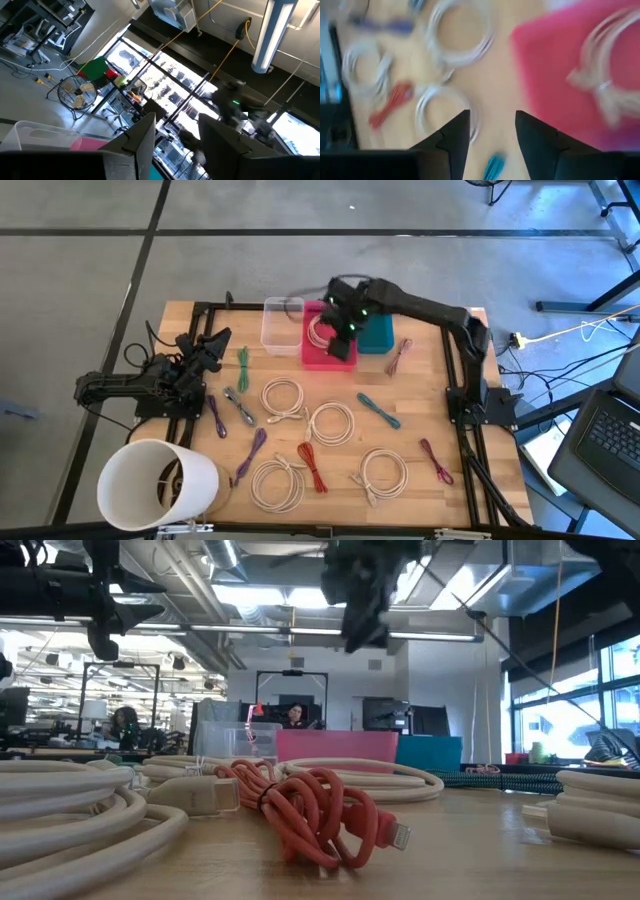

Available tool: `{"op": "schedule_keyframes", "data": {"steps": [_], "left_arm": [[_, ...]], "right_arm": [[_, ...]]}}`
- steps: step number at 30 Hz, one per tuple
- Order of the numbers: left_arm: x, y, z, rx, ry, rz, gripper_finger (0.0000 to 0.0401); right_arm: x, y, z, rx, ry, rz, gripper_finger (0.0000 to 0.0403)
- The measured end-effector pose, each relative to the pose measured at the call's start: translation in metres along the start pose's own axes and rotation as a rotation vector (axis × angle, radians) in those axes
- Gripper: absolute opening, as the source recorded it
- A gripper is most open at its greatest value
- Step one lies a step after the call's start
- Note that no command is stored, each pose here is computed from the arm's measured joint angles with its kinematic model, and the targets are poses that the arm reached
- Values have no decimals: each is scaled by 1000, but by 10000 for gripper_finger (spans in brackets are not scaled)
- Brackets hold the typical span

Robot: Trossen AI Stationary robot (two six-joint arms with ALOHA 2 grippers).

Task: Pick & Place USB Port
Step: Put the white USB cable into the red bin

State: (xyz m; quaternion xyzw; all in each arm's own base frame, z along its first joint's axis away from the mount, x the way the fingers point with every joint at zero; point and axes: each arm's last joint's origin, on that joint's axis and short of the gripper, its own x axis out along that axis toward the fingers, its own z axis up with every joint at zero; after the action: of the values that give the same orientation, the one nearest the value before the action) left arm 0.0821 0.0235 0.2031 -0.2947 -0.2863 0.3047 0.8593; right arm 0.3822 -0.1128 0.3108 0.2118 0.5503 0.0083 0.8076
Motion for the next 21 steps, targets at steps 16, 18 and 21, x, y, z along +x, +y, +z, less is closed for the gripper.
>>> {"op": "schedule_keyframes", "data": {"steps": [16,18,21], "left_arm": [[0,0,0,-1,0,0,143],[0,0,0,-1,0,0,143],[0,0,0,0,0,0,143]], "right_arm": [[96,112,-49,-147,66,-254,159],[108,107,-54,-130,65,-256,159],[126,98,-63,-117,74,-265,159]]}}
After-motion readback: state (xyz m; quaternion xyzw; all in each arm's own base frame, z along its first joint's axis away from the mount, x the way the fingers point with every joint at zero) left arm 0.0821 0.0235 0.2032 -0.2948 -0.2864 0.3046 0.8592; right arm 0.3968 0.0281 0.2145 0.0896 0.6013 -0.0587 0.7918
